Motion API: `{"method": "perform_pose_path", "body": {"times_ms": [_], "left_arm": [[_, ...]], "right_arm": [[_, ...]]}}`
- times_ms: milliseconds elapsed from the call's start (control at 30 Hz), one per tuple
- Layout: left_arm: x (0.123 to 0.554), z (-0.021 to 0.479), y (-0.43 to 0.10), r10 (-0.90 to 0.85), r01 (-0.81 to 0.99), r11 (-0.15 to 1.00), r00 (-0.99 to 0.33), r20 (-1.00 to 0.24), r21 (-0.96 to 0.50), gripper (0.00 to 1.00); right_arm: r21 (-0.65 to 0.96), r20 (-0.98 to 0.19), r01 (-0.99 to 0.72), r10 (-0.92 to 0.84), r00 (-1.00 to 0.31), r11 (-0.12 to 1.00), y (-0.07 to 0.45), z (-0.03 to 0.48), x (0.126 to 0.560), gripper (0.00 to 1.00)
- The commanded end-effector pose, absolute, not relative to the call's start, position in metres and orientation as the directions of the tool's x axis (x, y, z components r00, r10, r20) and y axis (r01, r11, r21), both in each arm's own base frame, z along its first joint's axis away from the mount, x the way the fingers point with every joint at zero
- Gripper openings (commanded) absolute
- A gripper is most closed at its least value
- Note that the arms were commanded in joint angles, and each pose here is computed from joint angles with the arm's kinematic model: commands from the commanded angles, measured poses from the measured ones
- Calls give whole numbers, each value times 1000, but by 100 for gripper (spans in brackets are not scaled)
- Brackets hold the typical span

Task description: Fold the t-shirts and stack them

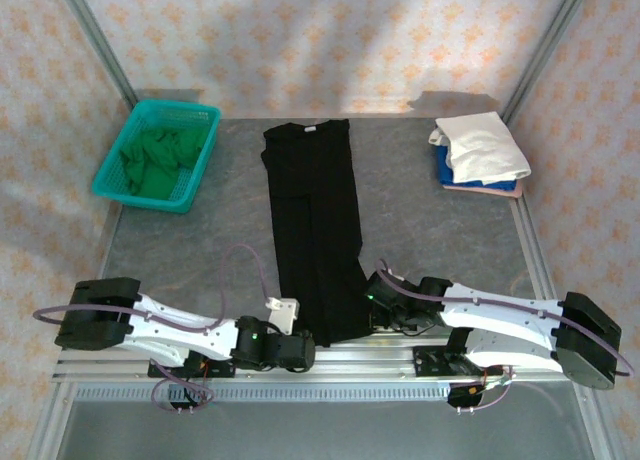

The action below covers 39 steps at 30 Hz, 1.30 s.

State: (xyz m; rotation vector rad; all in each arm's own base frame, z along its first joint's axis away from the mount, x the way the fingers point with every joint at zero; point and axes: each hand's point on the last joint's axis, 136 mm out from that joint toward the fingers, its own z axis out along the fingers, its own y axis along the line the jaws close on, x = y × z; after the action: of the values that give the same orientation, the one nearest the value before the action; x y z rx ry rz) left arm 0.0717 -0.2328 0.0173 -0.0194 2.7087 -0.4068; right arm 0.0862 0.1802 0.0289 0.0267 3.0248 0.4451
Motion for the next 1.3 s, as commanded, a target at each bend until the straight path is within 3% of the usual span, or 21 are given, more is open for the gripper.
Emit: {"method": "perform_pose_path", "body": {"times_ms": [0, 133, 333, 600, 933, 1267], "left_arm": [[78, 31, -255, -128, 37, 928, -902, -412, -370, 32], [80, 43, -257, -135, 47, 922, -891, -433, -385, 0], [90, 76, -234, -156, 53, 923, -855, -494, -382, 0], [128, 124, -187, -242, 25, 919, -754, -611, -394, 0], [224, 119, -175, -260, -81, 938, -808, -529, -338, 0], [318, 112, -173, -263, -141, 943, -872, -413, -302, 0]], "right_arm": [[270, -89, -18, 6, -996, 963, 177, 38, 85, 10], [282, -109, -18, 13, -994, 959, 176, 52, 87, 0], [312, -159, -9, 43, -986, 950, 174, 82, 93, 0], [281, -367, -11, 97, -925, 960, 183, 144, 147, 0], [208, -400, 19, 103, -911, 978, 215, 155, 264, 0], [251, -272, 65, 135, -953, 966, 224, 121, 351, 0]]}}
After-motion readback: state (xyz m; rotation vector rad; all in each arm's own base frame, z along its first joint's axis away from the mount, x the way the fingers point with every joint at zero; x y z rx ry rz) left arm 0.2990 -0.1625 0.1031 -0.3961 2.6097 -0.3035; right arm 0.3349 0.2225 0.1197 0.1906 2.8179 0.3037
